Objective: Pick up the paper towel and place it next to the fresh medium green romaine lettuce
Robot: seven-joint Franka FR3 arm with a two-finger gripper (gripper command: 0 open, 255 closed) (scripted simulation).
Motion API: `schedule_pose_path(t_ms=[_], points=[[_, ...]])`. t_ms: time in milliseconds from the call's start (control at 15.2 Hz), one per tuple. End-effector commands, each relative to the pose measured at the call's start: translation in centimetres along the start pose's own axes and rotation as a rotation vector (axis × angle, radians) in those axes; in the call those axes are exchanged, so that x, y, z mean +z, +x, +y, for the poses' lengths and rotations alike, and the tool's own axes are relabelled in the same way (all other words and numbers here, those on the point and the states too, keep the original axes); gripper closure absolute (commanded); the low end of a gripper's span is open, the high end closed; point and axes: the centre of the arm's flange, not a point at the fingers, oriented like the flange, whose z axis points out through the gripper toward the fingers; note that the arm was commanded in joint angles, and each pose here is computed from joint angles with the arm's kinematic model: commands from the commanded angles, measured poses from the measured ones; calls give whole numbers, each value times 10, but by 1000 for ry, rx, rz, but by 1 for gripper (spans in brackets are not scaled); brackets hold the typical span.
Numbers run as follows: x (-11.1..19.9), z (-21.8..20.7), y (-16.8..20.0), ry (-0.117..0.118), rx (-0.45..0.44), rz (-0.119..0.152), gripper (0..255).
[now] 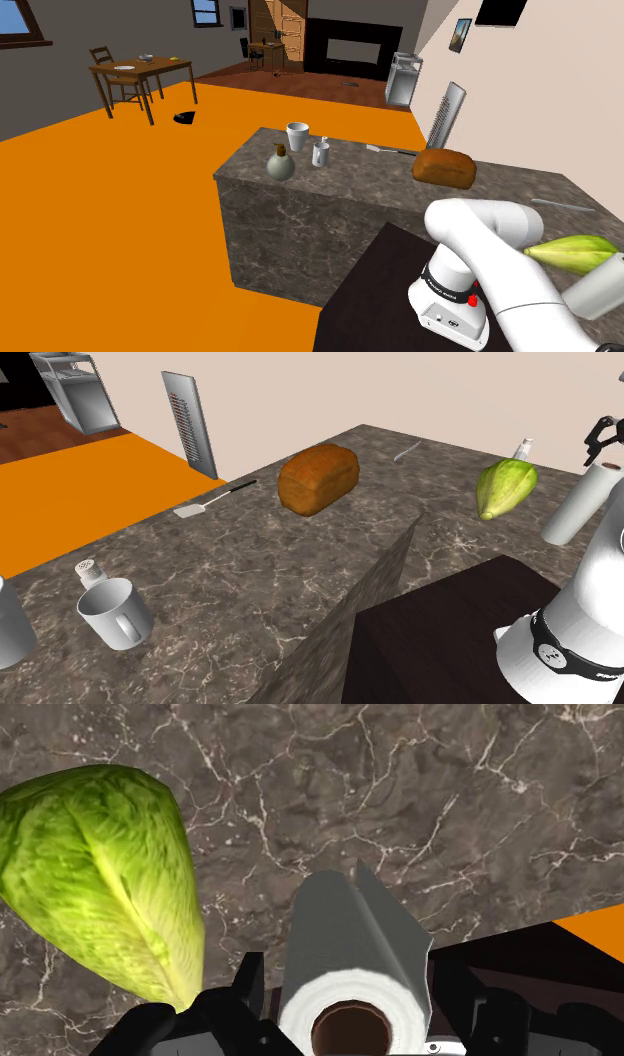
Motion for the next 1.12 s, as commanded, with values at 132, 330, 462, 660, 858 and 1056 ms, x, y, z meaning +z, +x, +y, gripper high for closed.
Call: schedule_pose_path(t_ms=[132,330,462,660,858,1056], points=[[0,0,0,0,0,0,0],[-13,0,0,0,0,0,0],[-40,0,0,0,0,0,0],[-50,0,0,0,0,0,0],[-50,0,0,0,0,0,0],[-50,0,0,0,0,0,0]])
